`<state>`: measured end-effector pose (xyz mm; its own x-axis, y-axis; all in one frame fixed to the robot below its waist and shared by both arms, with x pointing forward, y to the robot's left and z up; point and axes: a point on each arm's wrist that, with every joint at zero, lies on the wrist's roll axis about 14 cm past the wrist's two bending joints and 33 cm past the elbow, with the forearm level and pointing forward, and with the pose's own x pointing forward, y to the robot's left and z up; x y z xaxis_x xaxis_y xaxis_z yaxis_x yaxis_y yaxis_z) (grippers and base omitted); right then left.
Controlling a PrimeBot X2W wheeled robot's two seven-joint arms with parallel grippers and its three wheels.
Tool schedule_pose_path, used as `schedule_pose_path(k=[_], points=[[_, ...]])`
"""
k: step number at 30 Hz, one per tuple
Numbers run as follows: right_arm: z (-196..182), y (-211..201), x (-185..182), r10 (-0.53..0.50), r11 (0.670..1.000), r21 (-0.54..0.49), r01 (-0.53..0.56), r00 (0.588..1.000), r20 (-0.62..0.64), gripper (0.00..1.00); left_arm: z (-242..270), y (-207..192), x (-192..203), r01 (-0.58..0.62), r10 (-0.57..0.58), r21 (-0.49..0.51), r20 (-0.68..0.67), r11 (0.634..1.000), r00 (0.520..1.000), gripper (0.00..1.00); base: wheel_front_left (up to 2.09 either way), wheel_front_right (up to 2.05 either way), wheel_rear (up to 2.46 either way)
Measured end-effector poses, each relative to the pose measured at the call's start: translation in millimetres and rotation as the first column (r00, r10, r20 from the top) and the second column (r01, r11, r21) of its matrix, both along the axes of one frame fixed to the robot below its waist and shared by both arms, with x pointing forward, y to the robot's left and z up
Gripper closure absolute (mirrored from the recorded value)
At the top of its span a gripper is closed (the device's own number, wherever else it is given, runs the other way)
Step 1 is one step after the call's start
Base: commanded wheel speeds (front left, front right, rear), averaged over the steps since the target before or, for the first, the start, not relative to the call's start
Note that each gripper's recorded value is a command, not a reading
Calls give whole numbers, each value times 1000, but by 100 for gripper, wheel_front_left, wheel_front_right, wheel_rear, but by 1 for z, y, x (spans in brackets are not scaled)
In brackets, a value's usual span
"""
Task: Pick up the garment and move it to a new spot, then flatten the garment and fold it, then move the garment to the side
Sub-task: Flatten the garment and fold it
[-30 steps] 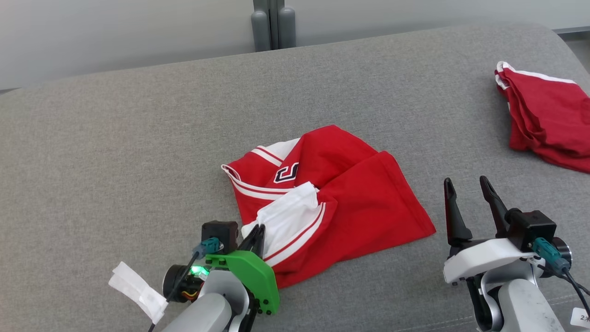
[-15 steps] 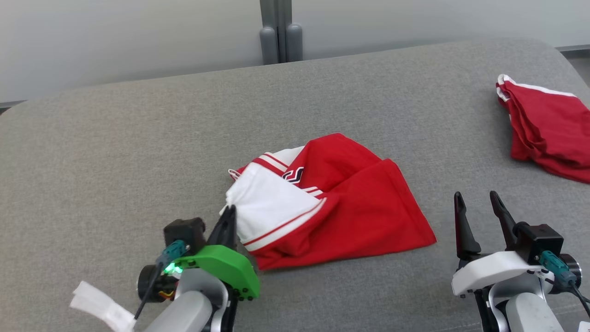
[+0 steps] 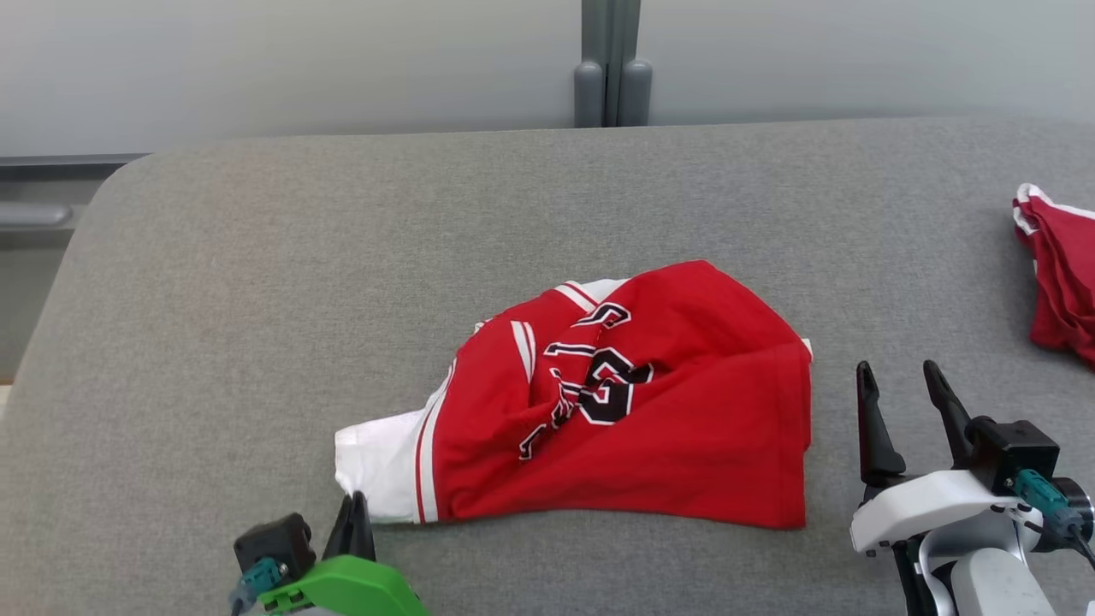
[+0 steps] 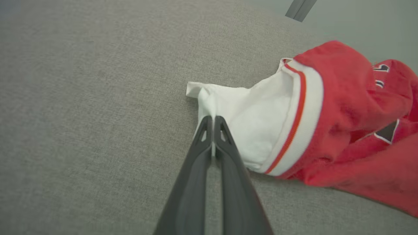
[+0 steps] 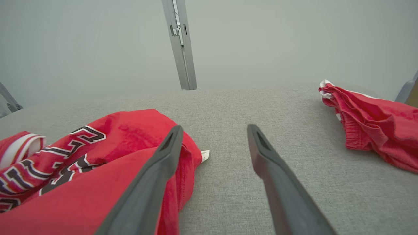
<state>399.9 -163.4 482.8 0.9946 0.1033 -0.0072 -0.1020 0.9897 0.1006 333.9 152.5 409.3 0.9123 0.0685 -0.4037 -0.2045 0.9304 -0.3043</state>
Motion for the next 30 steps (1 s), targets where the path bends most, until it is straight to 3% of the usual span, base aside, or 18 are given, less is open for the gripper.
schedule_pose_path(k=[4, 11, 12, 13, 14, 15, 25, 30], points=[[-2, 7, 5, 19, 1000, -3, -19, 1000, -4, 0, -13, -1, -19, -8, 7, -8, -53, 1000, 999, 100, 0, 0, 0], [-4, 10, 9, 28, 1000, -2, -28, 1000, -12, 0, -24, -28, -39, 79, -84, -44, -134, 996, 987, 100, 0, 0, 0], [-4, 10, 10, 26, 1000, -1, -26, 1000, -11, 0, -24, -30, -38, 89, -94, -41, -131, 995, 987, 93, 0, 0, 0], [-4, 9, 10, 24, 1000, -1, -24, 1000, -11, 0, -22, -31, -37, 93, -97, -37, -124, 995, 987, 62, 0, 0, 0], [-4, 7, 9, 20, 1000, -1, -20, 1000, -12, 0, -19, -31, -35, 95, -98, -30, -109, 995, 989, 19, 0, 0, 0], [-4, 6, 9, 16, 1000, -2, -16, 1000, -13, 0, -15, -30, -32, 98, -99, -17, -95, 995, 991, 0, 0, 0, 0], [7, -10, 1, -30, 1000, -3, 31, 999, 21, 0, 47, -17, 12, 98, -104, 47, 135, 994, 985, 0, 0, 0, 0], [9, -14, -1, -40, 999, -4, 40, 999, 25, 0, 61, -24, 33, 175, -193, 115, 162, 978, 968, 0, 0, 0, 0]])
